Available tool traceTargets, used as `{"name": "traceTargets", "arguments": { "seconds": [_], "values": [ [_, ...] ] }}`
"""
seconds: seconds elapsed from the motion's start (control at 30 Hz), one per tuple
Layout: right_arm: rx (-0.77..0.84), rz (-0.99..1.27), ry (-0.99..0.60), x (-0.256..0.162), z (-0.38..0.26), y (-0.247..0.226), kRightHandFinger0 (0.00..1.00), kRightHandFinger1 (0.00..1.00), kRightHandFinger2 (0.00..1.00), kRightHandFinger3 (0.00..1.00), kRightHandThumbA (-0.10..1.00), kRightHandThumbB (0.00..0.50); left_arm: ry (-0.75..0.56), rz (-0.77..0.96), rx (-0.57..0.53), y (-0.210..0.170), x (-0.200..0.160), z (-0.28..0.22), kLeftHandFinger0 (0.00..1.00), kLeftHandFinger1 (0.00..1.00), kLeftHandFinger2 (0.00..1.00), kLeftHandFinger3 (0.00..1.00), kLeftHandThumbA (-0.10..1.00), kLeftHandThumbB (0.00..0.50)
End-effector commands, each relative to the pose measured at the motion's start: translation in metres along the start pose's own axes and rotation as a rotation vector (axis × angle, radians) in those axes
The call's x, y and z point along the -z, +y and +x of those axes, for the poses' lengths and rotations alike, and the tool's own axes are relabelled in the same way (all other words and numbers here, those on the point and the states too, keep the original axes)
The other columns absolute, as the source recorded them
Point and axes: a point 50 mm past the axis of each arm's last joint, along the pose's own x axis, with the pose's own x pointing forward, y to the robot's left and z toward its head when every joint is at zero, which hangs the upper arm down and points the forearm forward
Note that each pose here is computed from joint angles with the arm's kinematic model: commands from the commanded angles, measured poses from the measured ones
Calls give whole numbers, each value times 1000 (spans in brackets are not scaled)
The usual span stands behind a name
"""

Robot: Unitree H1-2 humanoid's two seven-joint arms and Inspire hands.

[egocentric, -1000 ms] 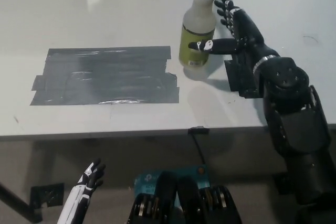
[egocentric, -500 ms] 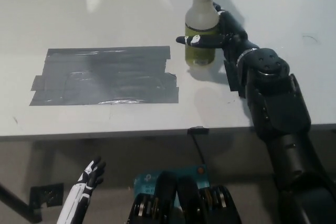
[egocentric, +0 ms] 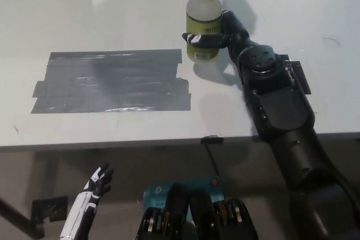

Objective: A person hands a spray bottle to the robot which it grabs with its right hand and places on the black spot infront of it on the table

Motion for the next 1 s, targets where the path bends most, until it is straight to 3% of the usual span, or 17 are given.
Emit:
{"name": "traceTargets", "arguments": {
  "seconds": [0.0, 0.07, 0.13, 0.2, 0.33, 0.43, 0.47, 0.57, 0.73, 0.83, 0.97],
  "values": [
    [119, 10, -171, -41, -2, -5, 77, 333, 547, 326, 31, 299, -46, 0, 6, 4, -11, 2, 1000, 1000, 1000, 1000, 1000, 16],
    [128, 10, -185, -42, -4, -7, 7, 296, 550, 336, 128, 328, -45, 0, 7, 4, -10, 2, 1000, 1000, 1000, 1000, 1000, 15],
    [141, 1, -199, -42, -6, -7, 9, 336, 622, 373, 184, 374, -40, -6, 5, 3, -9, -1, 1000, 1000, 1000, 1000, 1000, 16],
    [170, -20, -228, -43, -8, -10, 0, 335, 653, 383, 255, 376, -40, -3, 1, 2, -8, -1, 1000, 1000, 1000, 1000, 1000, 16],
    [256, -17, -252, -50, -12, -23, 85, 461, 781, 468, 287, 381, -38, 4, -1, 2, -8, -1, 1000, 1000, 1000, 1000, 1000, 12],
    [291, 9, -288, -52, -15, -36, 64, 426, 728, 443, 301, 402, -40, 11, 0, 2, -9, -1, 1000, 1000, 1000, 1000, 1000, 0],
    [292, 38, -323, -51, -17, -46, 17, 363, 651, 434, 345, 402, -38, 11, 1, 2, -9, -1, 1000, 1000, 1000, 1000, 1000, 0],
    [358, -9, -345, -44, -21, -68, 17, 294, 543, 349, 429, 434, -34, 6, 0, 3, -7, -3, 1000, 1000, 1000, 1000, 1000, 9],
    [398, 31, -381, -32, -29, -92, 11, 191, 430, 242, 383, 402, -29, -11, -3, 3, -5, -5, 1000, 1000, 1000, 1000, 1000, 0],
    [413, 56, -377, -19, -34, -104, 0, 221, 486, 306, 406, 420, -25, -16, -2, 3, -4, -6, 1000, 1000, 1000, 1000, 1000, 0],
    [425, 65, -344, -1, -36, -109, 13, 262, 525, 394, 373, 402, -22, -14, -3, 2, -3, -6, 1000, 1000, 1000, 1000, 1000, 0]
  ]
}}
